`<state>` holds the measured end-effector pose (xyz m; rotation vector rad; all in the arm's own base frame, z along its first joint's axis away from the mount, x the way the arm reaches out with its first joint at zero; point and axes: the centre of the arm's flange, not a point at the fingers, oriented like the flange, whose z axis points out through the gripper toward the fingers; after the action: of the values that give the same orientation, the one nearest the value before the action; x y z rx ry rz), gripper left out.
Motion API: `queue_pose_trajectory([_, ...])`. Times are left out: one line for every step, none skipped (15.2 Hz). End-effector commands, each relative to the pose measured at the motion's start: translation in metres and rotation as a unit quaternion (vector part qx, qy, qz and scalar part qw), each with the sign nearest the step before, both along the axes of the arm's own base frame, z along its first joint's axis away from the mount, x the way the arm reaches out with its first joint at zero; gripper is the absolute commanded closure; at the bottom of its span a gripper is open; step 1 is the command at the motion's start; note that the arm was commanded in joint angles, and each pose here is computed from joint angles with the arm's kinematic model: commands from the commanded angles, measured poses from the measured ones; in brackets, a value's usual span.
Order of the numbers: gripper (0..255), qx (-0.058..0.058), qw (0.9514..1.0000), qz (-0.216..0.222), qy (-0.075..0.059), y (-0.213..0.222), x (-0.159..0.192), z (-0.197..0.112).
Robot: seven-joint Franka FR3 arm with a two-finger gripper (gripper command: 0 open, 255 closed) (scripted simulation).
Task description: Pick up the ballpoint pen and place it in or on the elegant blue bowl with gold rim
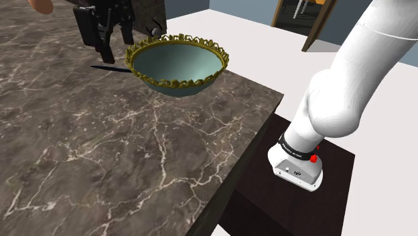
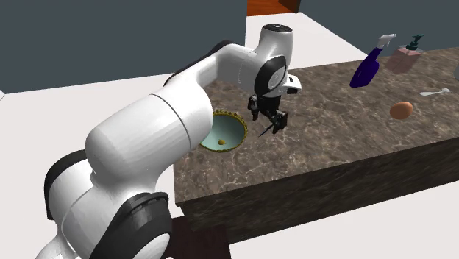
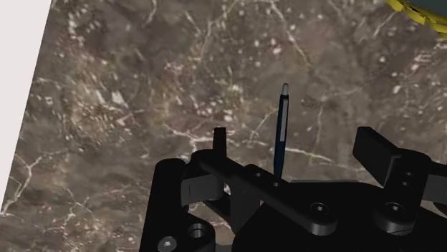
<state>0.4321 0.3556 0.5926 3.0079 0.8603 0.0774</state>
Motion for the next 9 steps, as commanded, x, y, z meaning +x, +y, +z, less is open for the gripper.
queue_pose_trajectory([0,0.000,1.0000,0.003,0.000,0.006,0.001,-0.009])
queue_pose_trajectory([0,0.000,1.0000,0.003,0.000,0.006,0.001,-0.015])
queue_pose_trajectory([0,0.000,1.0000,0.003,0.000,0.006,0.002,-0.020])
queue_pose_trajectory([0,0.000,1.0000,0.003,0.000,0.006,0.002,-0.025])
queue_pose_trajectory([0,0.000,1.0000,0.003,0.000,0.006,0.002,-0.031])
queue_pose_trajectory([0,0.000,1.0000,0.003,0.000,0.006,0.003,-0.039])
queue_pose_trajectory([0,0.000,1.0000,0.003,0.000,0.006,0.003,-0.039])
queue_pose_trajectory([0,0.000,1.0000,0.003,0.000,0.006,0.003,-0.039])
queue_pose_trajectory([0,0.000,1.0000,0.003,0.000,0.006,0.003,-0.039])
